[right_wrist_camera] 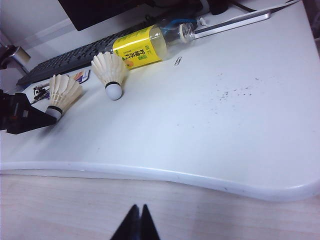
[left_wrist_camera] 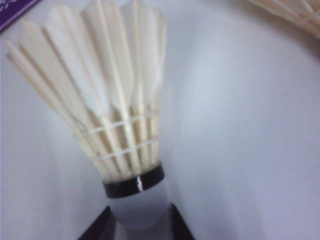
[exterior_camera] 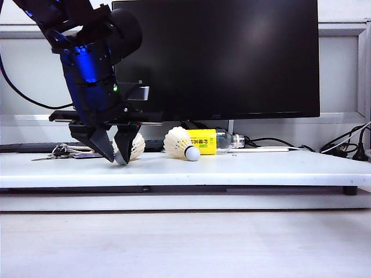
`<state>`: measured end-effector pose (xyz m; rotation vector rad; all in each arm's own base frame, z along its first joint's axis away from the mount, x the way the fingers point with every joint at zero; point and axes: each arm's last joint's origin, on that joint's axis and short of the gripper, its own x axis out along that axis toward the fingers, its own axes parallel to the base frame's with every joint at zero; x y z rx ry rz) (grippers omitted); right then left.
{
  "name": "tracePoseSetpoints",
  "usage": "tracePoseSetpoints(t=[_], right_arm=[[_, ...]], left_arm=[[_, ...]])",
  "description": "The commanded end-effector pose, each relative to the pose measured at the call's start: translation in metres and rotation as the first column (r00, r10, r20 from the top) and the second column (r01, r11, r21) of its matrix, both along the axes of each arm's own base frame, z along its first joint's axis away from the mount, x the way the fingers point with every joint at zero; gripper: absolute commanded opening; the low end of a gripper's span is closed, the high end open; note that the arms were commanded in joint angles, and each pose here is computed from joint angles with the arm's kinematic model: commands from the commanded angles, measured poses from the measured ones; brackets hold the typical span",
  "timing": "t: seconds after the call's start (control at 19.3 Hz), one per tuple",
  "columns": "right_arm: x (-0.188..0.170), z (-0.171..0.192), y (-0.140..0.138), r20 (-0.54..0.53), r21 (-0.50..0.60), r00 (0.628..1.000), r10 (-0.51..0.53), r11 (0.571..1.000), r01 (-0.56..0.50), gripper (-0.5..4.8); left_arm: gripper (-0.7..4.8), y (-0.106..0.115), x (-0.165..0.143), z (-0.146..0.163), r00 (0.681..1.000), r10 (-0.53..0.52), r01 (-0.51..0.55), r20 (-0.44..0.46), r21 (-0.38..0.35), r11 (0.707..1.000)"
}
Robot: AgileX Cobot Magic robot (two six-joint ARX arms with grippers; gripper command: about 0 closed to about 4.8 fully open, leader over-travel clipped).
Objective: Stack the badminton balls on the table vertically.
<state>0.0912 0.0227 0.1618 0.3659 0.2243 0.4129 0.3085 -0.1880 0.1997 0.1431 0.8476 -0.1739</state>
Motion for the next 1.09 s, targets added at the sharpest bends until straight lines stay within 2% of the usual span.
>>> tracePoseSetpoints(t=[0.05, 0.31, 0.57, 0.73, 0.99, 1.09], right_arm=[[-0.0001, 0.0013, 0.0000, 0.007, 0.002, 1.000, 0.002, 1.000, -0.002, -0.01], [-0.0003, -0.0002, 0.0000, -0.006, -0.005, 1.000, 0.002, 1.000, -0.002, -0.01], [-0.0003, -0.0002, -0.0001, -0.007, -0.005, 1.000, 0.002, 1.000, -0.002, -0.01], [-0.0003, -0.0002, -0.0001, -0.006, -0.005, 1.000, 0.002, 1.000, -0.002, -0.01], [-0.0003, -0.0002, -0.0001, 0.002, -0.022, 1.000, 0.004, 1.000, -0.004, -0.01], [-0.0003, -0.0002, -0.0001, 0.002, -0.022, 1.000, 0.003, 1.000, -0.003, -0.01]], left_arm=[[1.18, -0.0003, 0.0006, 0.0014, 1.000, -0.020, 0.020, 0.009, 0.018, 1.000], [1.15, -0.0003, 0.0005, 0.0013, 0.999, -0.036, 0.036, 0.008, 0.029, 0.999], [1.26, -0.0003, 0.0005, 0.0015, 0.994, -0.111, 0.109, 0.014, 0.094, 0.990], [1.84, -0.0005, 0.0005, 0.0015, 0.986, -0.164, 0.160, 0.015, 0.136, 0.978], [1.84, -0.0019, 0.0023, 0.0033, 0.964, -0.262, 0.250, 0.037, 0.206, 0.946], [1.84, -0.0039, 0.0040, 0.0053, 0.952, -0.300, 0.283, 0.061, 0.198, 0.938]])
